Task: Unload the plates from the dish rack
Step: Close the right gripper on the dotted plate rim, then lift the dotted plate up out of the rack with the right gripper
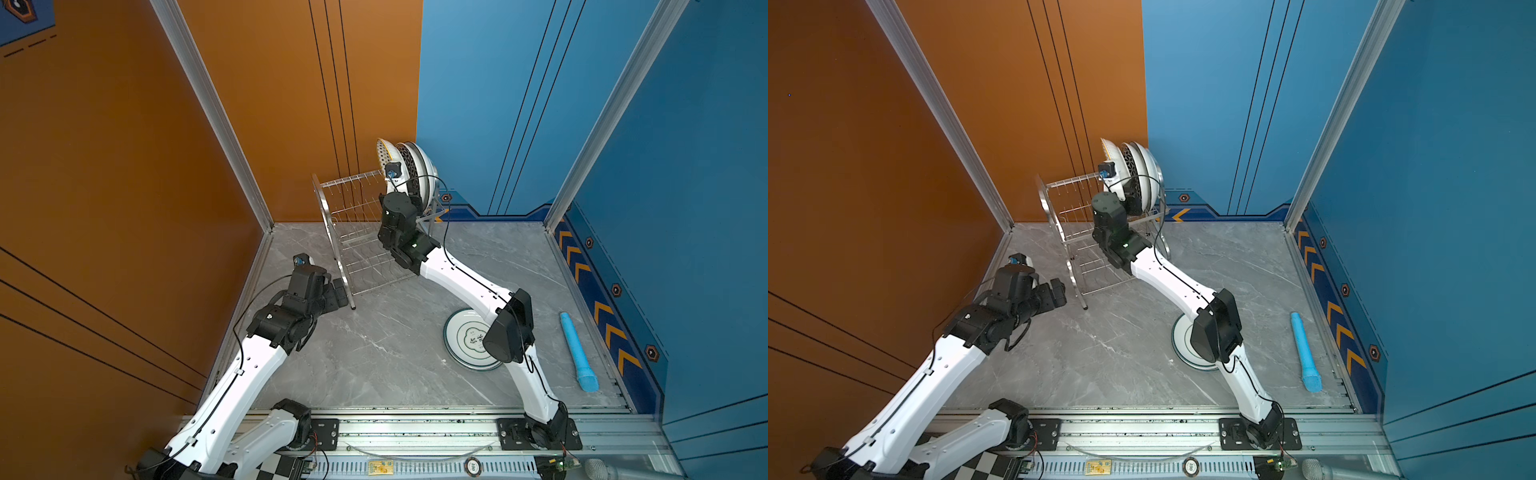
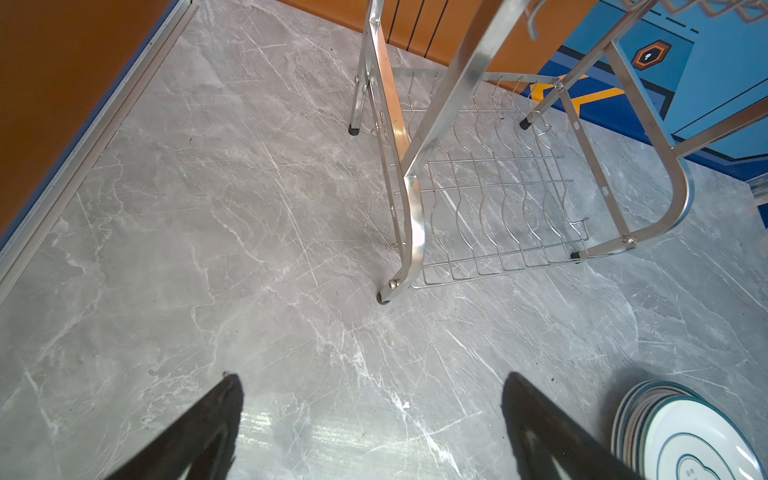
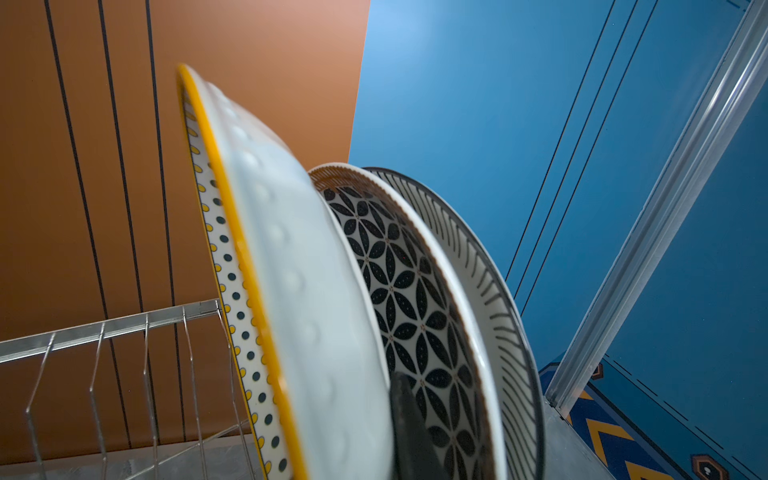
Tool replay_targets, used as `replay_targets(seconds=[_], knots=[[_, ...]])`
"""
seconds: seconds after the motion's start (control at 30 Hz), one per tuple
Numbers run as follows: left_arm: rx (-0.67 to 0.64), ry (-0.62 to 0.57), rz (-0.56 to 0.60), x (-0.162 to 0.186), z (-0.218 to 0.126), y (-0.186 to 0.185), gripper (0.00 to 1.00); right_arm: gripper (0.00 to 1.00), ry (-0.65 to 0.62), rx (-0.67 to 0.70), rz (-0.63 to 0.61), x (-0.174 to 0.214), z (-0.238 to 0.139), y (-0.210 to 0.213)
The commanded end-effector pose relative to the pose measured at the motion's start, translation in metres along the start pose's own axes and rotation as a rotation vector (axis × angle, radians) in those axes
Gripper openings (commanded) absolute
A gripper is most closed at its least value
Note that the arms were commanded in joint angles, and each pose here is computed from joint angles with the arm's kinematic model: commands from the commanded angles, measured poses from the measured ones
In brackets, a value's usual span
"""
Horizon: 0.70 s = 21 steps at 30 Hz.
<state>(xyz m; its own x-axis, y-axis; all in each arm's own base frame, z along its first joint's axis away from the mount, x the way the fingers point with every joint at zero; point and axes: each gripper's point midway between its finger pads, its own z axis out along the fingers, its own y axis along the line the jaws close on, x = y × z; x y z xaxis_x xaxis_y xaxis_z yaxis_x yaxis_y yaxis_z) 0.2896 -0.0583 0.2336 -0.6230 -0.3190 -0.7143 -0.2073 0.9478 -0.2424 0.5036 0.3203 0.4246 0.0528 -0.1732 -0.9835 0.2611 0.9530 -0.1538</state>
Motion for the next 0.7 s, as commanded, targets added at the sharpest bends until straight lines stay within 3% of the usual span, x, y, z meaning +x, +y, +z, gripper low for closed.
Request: replay_targets(seconds=[0.0, 0.43, 0.67], knots=[[0.012, 0.010, -0.008, 0.003, 0.002, 0.000, 0.98, 0.00, -0.144, 0.024, 0.270, -0.096, -0.019, -0.060], [0.018, 0.010, -0.014, 0.004, 0.002, -0.001, 0.98, 0.00, -0.160, 0.031, 0.279, -0.108, -0.022, -0.071], [0.022, 0.011, -0.017, 0.005, 0.001, -0.001, 0.98, 0.00, -0.128, -0.037, 0.329, -0.112, -0.026, -0.072]])
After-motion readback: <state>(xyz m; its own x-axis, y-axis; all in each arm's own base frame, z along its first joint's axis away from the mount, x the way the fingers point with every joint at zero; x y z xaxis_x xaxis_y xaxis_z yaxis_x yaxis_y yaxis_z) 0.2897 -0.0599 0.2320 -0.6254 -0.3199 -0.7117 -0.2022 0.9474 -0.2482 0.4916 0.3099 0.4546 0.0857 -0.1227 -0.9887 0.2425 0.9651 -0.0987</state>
